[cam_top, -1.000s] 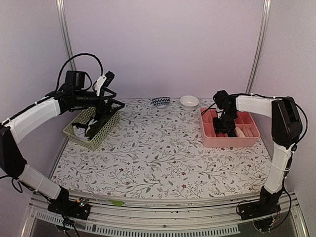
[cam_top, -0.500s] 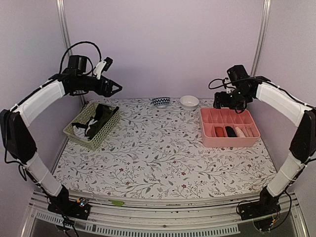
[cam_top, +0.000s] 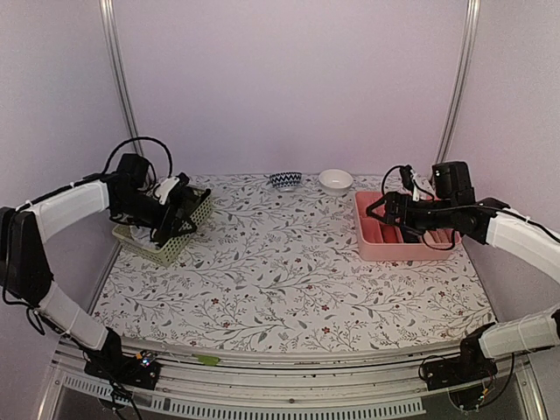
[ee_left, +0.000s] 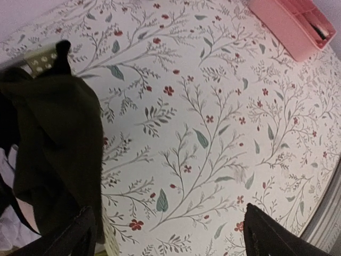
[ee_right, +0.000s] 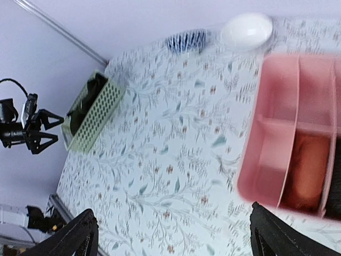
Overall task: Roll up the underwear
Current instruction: Reset both arms
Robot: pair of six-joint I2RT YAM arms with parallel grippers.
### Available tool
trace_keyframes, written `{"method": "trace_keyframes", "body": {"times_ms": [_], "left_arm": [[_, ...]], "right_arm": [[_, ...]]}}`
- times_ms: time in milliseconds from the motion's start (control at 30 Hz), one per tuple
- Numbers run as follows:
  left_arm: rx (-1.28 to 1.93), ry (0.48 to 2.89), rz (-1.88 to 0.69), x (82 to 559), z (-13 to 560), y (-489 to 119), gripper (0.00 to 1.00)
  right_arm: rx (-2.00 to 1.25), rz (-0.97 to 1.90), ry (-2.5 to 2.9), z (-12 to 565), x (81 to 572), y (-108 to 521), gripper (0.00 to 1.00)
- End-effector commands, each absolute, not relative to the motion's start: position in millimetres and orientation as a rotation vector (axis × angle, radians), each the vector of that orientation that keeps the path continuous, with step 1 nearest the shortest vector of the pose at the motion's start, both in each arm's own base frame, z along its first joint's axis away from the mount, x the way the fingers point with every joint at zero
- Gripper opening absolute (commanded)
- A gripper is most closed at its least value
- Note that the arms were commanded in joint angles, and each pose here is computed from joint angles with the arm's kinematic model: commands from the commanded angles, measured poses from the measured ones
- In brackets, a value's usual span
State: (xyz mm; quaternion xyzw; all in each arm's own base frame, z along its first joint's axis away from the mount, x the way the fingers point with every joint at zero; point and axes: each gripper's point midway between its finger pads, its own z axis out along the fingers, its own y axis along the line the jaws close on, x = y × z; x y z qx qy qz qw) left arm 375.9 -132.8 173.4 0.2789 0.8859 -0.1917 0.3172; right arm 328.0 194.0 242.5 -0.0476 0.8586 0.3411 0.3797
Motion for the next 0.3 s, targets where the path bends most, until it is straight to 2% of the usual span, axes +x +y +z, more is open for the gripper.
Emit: {"method": "trace_keyframes", "body": {"times_ms": [0,100,267], "left_arm": [[0.813,2.385,-0.538,322.8,147.0,-139.5,0.96],[0.83,2.437,-0.503,300.0,128.1,-140.1,0.96],[0.763,2.471,-0.476,299.4,130.3,-135.1,0.96]], "right_arm": [[-0.175,1.129,2.189,225.7,283.2,233.0,0.99],[-0.143,1.162,2.265,195.7,262.4,235.0,0.99],[-0.129,1.203,2.281,188.7,242.8,234.4,0.99]]}}
